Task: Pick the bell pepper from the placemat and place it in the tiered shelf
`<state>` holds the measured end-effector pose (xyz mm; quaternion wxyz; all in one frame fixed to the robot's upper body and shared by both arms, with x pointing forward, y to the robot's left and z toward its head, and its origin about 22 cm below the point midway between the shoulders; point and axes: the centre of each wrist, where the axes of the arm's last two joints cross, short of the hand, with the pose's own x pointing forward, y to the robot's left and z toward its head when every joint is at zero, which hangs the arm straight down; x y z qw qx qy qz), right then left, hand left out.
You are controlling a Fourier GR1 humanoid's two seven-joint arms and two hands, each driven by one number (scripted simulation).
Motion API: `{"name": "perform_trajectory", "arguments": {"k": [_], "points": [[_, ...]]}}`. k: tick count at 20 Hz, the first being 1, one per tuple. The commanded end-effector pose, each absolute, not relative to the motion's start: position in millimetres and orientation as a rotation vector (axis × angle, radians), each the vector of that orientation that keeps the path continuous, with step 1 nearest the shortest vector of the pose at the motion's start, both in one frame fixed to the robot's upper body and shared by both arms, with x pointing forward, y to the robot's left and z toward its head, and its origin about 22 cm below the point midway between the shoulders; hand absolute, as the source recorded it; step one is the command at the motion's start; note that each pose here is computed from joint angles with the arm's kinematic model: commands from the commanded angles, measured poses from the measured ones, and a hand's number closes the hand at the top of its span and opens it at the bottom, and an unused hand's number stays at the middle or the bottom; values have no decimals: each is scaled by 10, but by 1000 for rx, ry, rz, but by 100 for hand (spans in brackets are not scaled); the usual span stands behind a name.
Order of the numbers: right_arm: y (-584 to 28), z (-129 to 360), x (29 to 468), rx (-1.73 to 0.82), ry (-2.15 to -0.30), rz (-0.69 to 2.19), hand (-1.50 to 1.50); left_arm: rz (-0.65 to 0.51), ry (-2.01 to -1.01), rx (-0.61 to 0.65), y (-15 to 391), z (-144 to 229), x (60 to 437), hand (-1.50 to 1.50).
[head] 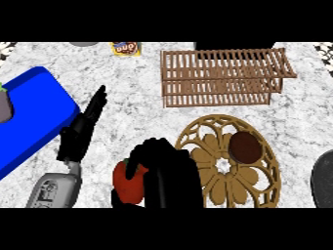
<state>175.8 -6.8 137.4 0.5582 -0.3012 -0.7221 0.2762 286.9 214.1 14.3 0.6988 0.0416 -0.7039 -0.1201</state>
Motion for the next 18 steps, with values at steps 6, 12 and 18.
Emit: {"name": "perform_trajectory", "arguments": {"k": [6, 12, 18], "points": [[-113, 2062, 1809, -932, -1662, 362, 150, -242, -1564, 113, 2205, 147, 2895, 0], [-139, 2407, 2066, -1113, -1660, 291, 150, -264, -1557, 95, 2209, 118, 2836, 0], [-167, 2677, 2215, -1138, -1642, 229, 150, -246, -1576, 127, 2296, 105, 2850, 0]]}}
